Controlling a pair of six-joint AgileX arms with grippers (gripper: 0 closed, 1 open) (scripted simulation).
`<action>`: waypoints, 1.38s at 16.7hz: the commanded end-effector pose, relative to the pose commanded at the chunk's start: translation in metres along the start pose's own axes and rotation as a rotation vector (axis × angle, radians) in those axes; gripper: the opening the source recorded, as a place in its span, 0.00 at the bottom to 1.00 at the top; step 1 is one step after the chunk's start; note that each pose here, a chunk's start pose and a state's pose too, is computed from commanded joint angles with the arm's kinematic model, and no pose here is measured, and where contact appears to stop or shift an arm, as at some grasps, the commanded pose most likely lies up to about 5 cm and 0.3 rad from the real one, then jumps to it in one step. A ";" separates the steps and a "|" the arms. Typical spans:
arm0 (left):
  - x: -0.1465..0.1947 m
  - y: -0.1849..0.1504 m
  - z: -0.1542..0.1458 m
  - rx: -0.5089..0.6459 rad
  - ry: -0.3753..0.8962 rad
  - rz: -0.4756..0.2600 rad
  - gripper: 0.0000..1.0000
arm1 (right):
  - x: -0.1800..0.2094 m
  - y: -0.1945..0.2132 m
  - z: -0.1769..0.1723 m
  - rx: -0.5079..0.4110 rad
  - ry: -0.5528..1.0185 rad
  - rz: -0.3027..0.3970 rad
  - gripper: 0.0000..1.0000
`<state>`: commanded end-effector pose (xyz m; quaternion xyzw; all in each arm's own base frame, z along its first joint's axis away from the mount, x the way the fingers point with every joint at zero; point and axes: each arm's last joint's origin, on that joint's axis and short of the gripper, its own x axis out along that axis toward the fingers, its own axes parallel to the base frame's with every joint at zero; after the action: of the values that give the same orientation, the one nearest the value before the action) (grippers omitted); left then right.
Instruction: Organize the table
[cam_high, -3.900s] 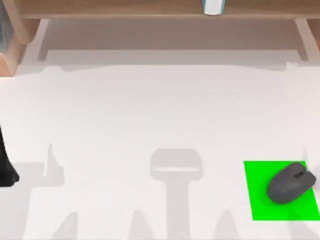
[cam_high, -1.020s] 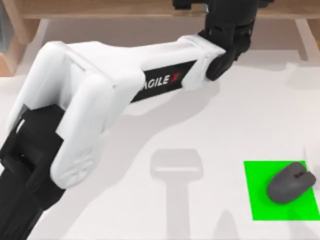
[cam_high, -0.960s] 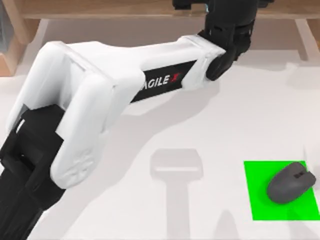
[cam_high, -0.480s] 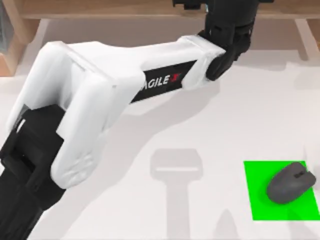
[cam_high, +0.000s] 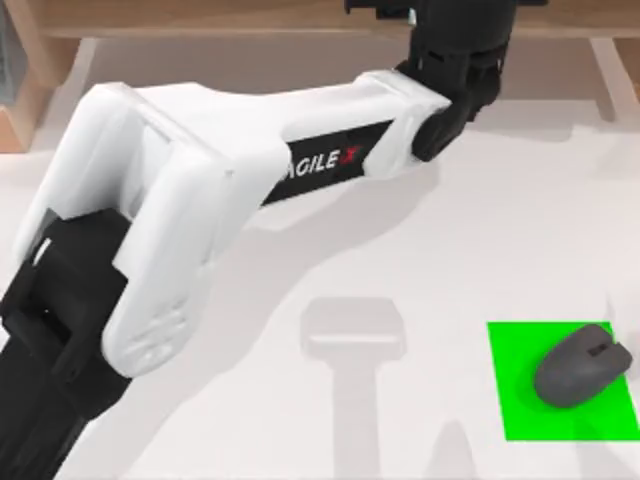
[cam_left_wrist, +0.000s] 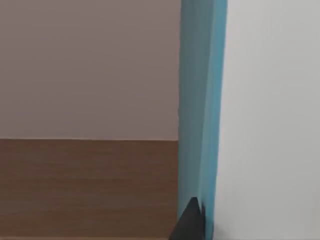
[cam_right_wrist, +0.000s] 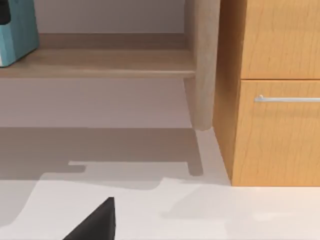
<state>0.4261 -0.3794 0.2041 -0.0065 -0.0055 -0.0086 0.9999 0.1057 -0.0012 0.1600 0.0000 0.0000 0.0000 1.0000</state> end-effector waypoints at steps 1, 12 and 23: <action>0.000 0.000 0.000 0.000 0.000 0.000 0.00 | 0.000 0.000 0.000 0.000 0.000 0.000 1.00; -0.021 -0.002 0.008 0.002 0.002 -0.003 0.00 | 0.000 0.000 0.000 0.000 0.000 0.000 1.00; -0.046 0.004 0.023 0.039 0.007 -0.025 0.00 | 0.000 0.000 0.000 0.000 0.000 0.000 1.00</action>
<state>0.3804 -0.3743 0.2265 0.0131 -0.0021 -0.0209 0.9997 0.1057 -0.0012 0.1600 0.0000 0.0000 0.0000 1.0000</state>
